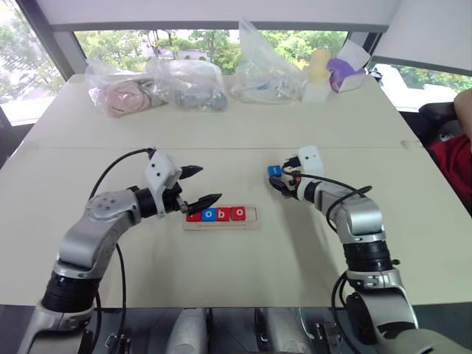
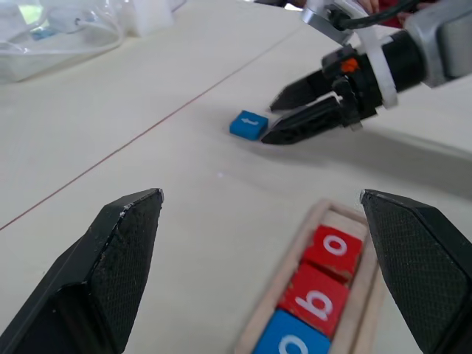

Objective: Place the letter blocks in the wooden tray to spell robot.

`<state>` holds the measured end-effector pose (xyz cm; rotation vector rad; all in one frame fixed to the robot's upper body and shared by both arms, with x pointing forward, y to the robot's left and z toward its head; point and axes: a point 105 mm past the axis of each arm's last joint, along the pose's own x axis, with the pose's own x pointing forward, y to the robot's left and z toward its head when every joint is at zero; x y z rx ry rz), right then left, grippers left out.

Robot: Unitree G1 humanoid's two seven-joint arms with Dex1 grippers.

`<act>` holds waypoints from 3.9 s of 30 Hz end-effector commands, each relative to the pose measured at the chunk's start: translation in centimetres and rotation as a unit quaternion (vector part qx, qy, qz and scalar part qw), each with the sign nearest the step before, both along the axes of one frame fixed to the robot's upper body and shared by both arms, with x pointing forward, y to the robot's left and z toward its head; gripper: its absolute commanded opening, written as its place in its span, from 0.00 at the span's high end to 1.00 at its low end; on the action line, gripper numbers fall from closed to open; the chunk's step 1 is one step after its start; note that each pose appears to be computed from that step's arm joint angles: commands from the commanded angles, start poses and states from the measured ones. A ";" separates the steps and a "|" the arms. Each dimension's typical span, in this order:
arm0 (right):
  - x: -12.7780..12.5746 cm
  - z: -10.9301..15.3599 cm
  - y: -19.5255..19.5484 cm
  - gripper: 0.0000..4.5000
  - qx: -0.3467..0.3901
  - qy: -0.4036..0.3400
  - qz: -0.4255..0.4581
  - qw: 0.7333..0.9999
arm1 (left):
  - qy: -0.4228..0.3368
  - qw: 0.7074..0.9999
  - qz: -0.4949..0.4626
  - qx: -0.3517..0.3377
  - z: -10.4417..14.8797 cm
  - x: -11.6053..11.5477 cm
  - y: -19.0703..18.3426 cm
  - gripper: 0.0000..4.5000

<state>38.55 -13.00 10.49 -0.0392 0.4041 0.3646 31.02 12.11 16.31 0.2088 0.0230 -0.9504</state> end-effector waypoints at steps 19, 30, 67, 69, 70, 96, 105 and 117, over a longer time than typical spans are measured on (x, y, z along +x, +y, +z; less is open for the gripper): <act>-0.6 1.0 -0.7 0.75 -0.040 -0.062 -0.087 0.993 | -0.010 0.999 -0.014 0.030 -0.9 -0.4 -1.7 0.00; -9.8 0.5 -2.6 0.75 -0.002 0.026 -0.147 0.989 | 0.064 0.984 -0.156 0.059 -2.7 -5.4 -4.2 0.00; -7.7 1.4 -6.0 0.01 -0.140 -0.057 0.397 0.905 | 0.094 0.986 -0.124 0.055 0.5 -5.3 1.7 0.00; -6.9 0.9 -6.7 0.01 -0.142 -0.051 0.401 0.904 | 0.094 0.987 -0.117 0.060 0.6 -5.2 2.2 0.00; -6.7 0.7 -6.7 0.01 -0.135 -0.051 0.406 0.902 | 0.094 0.987 -0.113 0.063 0.7 -5.2 2.4 0.00; -5.7 2.9 -1.1 0.73 -0.040 -0.090 0.458 0.884 | 0.114 0.987 -0.078 0.083 0.0 -5.8 4.5 0.00; -5.8 2.0 4.0 0.73 -0.096 -0.064 0.522 0.845 | 0.107 0.986 -0.092 0.087 0.0 -6.0 3.4 0.00; -5.5 0.9 4.6 0.73 -0.114 -0.046 0.537 0.835 | 0.111 0.988 -0.076 0.073 -0.7 -6.3 3.2 0.00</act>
